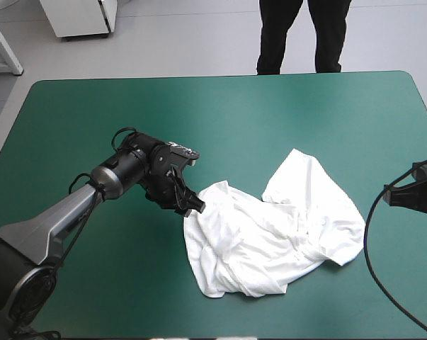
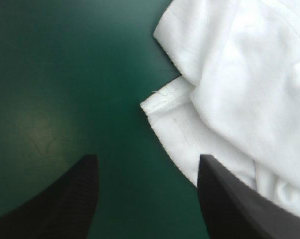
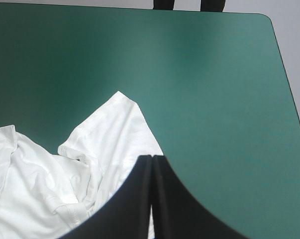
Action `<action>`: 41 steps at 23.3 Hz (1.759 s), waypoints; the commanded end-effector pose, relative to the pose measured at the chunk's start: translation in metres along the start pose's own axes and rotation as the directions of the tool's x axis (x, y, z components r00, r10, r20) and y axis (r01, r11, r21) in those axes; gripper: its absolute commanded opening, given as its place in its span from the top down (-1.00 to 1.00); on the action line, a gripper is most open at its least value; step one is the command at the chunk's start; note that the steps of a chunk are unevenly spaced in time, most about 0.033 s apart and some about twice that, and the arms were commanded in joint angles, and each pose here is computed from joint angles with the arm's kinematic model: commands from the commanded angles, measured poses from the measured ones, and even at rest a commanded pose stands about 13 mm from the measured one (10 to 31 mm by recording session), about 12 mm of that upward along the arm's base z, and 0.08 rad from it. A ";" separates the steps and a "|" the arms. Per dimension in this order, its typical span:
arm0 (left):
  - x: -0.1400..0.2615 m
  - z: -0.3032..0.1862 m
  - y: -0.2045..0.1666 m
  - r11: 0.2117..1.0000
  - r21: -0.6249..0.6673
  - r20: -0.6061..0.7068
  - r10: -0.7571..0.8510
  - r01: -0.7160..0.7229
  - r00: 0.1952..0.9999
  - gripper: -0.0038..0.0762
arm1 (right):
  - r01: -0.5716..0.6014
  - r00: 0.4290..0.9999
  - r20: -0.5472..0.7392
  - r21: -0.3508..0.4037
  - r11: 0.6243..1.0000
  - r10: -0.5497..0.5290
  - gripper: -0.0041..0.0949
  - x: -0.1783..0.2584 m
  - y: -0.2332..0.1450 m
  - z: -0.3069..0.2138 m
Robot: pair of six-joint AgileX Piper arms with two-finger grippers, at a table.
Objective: Fold the cloth
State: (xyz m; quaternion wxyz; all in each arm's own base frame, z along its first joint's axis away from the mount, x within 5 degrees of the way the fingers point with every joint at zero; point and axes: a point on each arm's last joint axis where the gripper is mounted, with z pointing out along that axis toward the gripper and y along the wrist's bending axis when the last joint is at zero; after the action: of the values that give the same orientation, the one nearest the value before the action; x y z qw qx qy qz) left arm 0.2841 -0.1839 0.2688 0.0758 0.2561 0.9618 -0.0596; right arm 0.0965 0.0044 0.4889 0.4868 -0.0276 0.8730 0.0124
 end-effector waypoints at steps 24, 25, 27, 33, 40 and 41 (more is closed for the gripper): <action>-0.023 0.049 -0.011 0.998 0.056 -0.001 -0.025 0.025 1.000 0.96 | -0.109 0.994 -0.030 0.008 0.994 0.109 0.59 -0.010 -0.002 0.015; -0.023 0.049 -0.012 0.997 0.067 -0.001 -0.028 0.028 1.000 0.96 | -0.119 0.991 -0.067 -0.011 0.993 0.118 0.39 -0.014 0.000 0.028; -0.023 0.048 -0.013 0.997 0.072 -0.002 -0.029 0.029 1.000 0.96 | -0.131 0.985 -0.120 -0.030 0.991 0.126 0.09 -0.017 0.001 0.048; -0.023 0.048 -0.013 0.997 0.074 -0.002 -0.030 0.030 1.000 0.96 | -0.116 0.952 -0.286 0.001 0.993 0.112 -0.12 -0.022 -0.005 0.113; -0.024 0.048 -0.013 0.997 0.074 0.006 -0.031 0.030 0.999 0.96 | -0.095 0.890 -0.446 0.030 0.995 0.099 -0.12 -0.015 -0.011 0.186; -0.024 0.048 -0.013 0.997 0.074 0.006 -0.031 0.030 0.999 0.96 | -0.099 0.882 -0.461 0.029 0.995 0.102 -0.12 -0.010 -0.011 0.197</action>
State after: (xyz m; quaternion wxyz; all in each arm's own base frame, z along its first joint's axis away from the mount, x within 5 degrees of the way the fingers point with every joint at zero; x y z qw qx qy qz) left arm 0.3021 -0.2079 0.2148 0.0331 0.2492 0.9653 -0.0708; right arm 0.2612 0.0038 0.3962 0.2524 0.0212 0.9669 0.0303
